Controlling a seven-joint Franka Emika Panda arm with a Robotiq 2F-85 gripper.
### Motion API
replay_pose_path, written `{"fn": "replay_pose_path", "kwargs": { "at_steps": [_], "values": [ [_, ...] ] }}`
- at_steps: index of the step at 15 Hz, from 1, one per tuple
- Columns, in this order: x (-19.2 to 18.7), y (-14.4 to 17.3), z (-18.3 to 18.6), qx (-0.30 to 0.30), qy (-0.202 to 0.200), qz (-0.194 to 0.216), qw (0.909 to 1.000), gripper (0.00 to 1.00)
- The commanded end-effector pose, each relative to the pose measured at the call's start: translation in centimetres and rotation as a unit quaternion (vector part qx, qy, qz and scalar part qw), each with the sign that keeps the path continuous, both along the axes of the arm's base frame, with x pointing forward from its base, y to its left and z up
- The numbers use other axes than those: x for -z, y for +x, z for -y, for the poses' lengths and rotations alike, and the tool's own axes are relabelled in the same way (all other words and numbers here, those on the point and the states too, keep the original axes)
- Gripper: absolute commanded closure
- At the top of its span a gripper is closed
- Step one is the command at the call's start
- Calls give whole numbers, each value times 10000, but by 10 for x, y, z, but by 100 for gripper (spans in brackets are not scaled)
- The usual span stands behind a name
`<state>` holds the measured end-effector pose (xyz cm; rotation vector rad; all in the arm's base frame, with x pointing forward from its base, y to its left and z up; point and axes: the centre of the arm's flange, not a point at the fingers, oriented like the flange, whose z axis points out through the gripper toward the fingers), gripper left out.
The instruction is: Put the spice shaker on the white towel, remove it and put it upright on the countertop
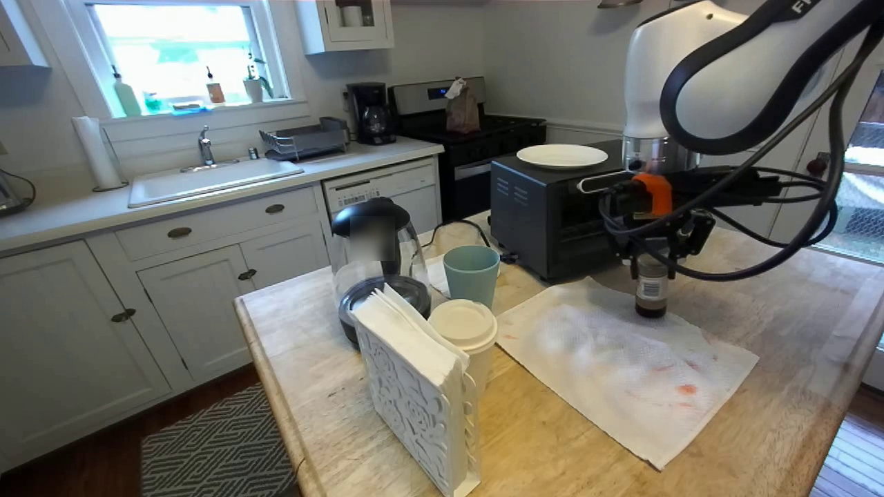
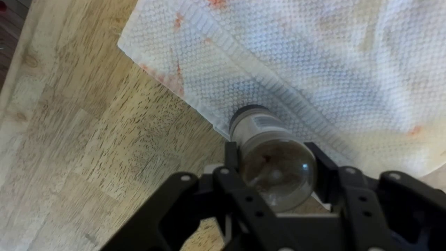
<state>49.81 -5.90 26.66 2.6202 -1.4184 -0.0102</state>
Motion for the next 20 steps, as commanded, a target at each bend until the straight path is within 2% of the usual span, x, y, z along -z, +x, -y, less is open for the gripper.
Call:
{"fn": "replay_pose_path", "kwargs": {
  "at_steps": [1,7,12,20],
  "values": [
    [-14,-11,-21,315,-357,37,9989,76],
    [-6,-1,-43,867,-548,105,9947,76],
    [1,7,-51,970,-1140,314,9882,76],
    [22,18,-75,893,-1206,212,9884,76]
  ]
}}
